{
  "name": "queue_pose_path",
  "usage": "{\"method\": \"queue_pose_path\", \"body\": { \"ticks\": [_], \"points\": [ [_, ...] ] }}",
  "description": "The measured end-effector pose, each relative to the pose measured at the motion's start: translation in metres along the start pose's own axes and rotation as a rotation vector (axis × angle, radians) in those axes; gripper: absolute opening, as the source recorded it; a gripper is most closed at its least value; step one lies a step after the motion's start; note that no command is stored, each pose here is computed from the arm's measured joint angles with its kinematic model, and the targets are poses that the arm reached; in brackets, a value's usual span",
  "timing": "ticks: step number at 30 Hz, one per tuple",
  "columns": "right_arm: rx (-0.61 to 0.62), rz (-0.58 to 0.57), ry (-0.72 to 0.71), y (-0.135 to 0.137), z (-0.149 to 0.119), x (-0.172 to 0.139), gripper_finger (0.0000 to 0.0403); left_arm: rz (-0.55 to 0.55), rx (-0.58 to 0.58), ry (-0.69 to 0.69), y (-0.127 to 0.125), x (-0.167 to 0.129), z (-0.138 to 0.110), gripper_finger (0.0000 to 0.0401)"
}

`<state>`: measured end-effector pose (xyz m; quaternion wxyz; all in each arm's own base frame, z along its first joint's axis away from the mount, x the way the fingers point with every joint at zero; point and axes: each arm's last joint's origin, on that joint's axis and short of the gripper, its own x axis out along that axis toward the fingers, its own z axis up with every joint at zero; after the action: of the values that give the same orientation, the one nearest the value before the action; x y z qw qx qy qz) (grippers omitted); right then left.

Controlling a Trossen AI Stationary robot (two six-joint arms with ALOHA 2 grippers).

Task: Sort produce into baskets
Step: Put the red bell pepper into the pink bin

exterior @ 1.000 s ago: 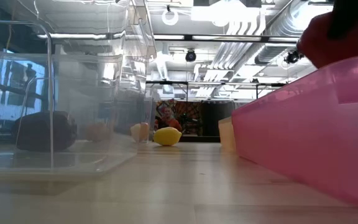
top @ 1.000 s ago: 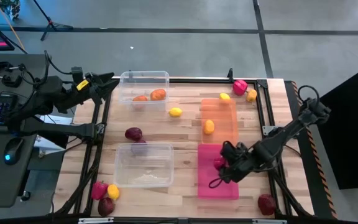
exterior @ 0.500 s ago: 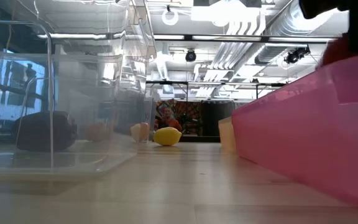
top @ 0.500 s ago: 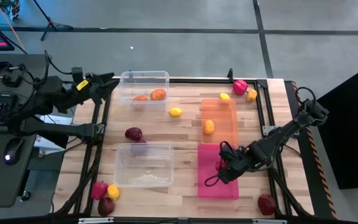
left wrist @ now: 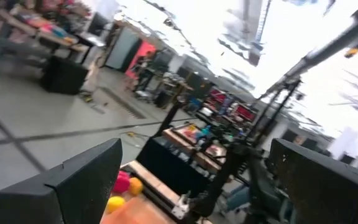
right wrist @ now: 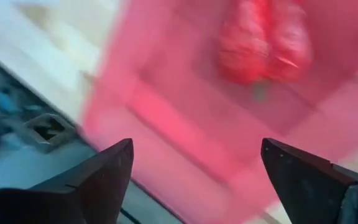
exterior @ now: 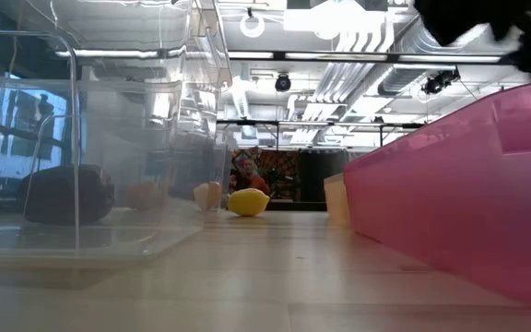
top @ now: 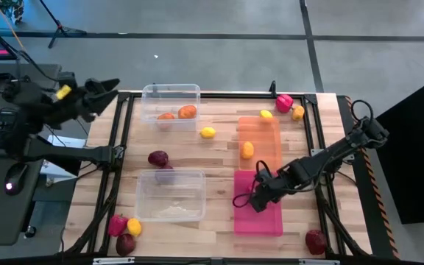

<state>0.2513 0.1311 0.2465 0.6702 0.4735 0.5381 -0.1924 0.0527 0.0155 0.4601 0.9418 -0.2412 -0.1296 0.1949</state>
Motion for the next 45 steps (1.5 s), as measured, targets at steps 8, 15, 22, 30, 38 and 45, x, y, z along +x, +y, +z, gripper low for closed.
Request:
{"method": "queue_pose_path", "body": {
  "ticks": [8,15,22,30,38,45],
  "points": [
    [0.162,-0.006,-0.396,-0.010,0.075,-0.010,0.0342,0.010,0.057,0.077,0.001,-0.007,0.002,0.0397],
    [0.070,-0.160,-0.509,-0.061,0.167,-0.045,0.0342,0.066,0.064,0.117,0.002,0.003,-0.005,0.0397],
    [0.142,-0.439,-0.687,-0.128,0.230,-0.109,0.0342,0.211,0.085,0.078,0.000,0.026,-0.010,0.0397],
    [0.294,-0.552,-0.728,-0.214,0.265,-0.149,0.0342,0.348,0.095,0.038,-0.004,0.064,-0.022,0.0397],
    [0.339,-0.488,-0.493,-0.276,0.284,-0.133,0.0342,0.438,0.074,0.066,0.005,0.095,-0.035,0.0397],
    [0.209,-0.542,-0.378,-0.294,0.294,-0.116,0.0342,0.409,0.044,0.098,0.018,0.103,-0.030,0.0397]
  ]
}}
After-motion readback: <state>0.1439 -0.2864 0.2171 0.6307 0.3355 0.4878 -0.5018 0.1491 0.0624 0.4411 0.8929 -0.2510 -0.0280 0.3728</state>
